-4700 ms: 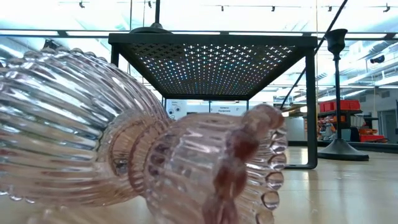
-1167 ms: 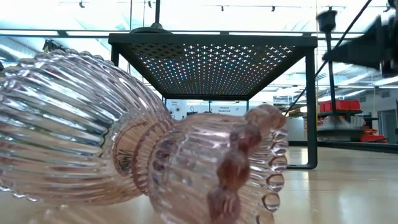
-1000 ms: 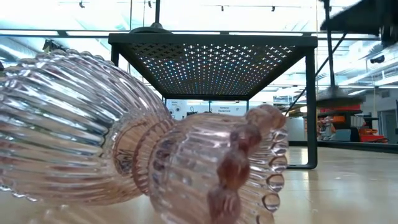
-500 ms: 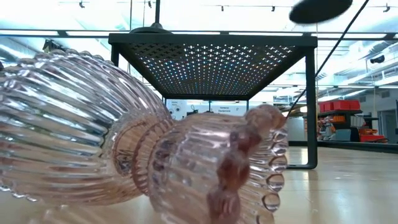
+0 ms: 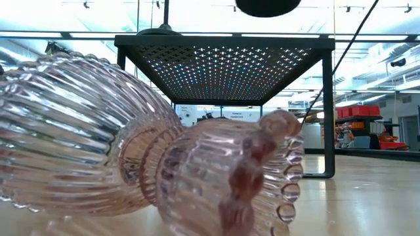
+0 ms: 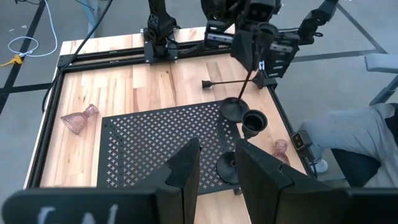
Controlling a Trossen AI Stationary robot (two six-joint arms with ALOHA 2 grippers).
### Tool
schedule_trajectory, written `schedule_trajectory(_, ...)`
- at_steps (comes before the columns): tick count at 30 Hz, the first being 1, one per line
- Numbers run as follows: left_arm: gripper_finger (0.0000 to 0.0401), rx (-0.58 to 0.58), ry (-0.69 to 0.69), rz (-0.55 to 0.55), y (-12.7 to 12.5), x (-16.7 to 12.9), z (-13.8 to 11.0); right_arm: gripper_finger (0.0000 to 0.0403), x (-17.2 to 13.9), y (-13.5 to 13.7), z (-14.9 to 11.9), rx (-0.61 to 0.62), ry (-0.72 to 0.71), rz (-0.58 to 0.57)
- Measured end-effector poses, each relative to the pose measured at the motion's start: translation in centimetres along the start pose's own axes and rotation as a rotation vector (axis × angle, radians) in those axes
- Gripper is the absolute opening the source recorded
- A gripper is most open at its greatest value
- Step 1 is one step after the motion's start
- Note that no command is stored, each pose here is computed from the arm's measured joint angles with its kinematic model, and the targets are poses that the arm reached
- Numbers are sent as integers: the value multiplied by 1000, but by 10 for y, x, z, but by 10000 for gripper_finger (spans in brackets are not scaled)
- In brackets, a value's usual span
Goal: Pick & Place candle stick holders
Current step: Put the top black candle holder on the shelf
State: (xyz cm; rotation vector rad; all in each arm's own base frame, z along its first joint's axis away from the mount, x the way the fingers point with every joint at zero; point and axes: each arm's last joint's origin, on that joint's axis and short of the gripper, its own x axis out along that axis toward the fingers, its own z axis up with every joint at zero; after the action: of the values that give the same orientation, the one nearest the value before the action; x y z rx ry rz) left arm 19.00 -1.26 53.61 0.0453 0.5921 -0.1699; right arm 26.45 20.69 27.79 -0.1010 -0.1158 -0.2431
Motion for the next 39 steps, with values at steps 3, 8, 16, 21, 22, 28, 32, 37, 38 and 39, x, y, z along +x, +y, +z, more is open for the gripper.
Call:
schedule_trajectory(3,107,0,0,0,0,0,0,0,9,-2,-6,-7,0,17)
schedule_trajectory(8,107,1,0,0,0,0,0,0,25,-11,-13,19,-10,47)
schedule_trajectory(16,107,1,0,0,0,0,0,0,35,-18,-20,29,22,71)
schedule_trajectory(21,107,20,1,0,0,0,0,0,38,-21,-23,33,40,58)
schedule_trajectory(22,107,22,1,0,0,0,0,0,39,-22,-23,33,41,56)
schedule_trajectory(28,107,27,1,0,0,0,0,0,42,-24,-26,42,61,48)
schedule_trajectory(32,107,27,2,0,0,0,0,0,42,-25,-26,42,65,46)
schedule_trajectory(37,107,27,2,0,0,0,0,0,43,-25,-27,46,63,62)
schedule_trajectory(38,107,27,2,0,0,0,0,0,43,-25,-27,45,63,66)
schedule_trajectory(39,107,27,2,0,0,0,0,0,43,-25,-27,44,64,65)
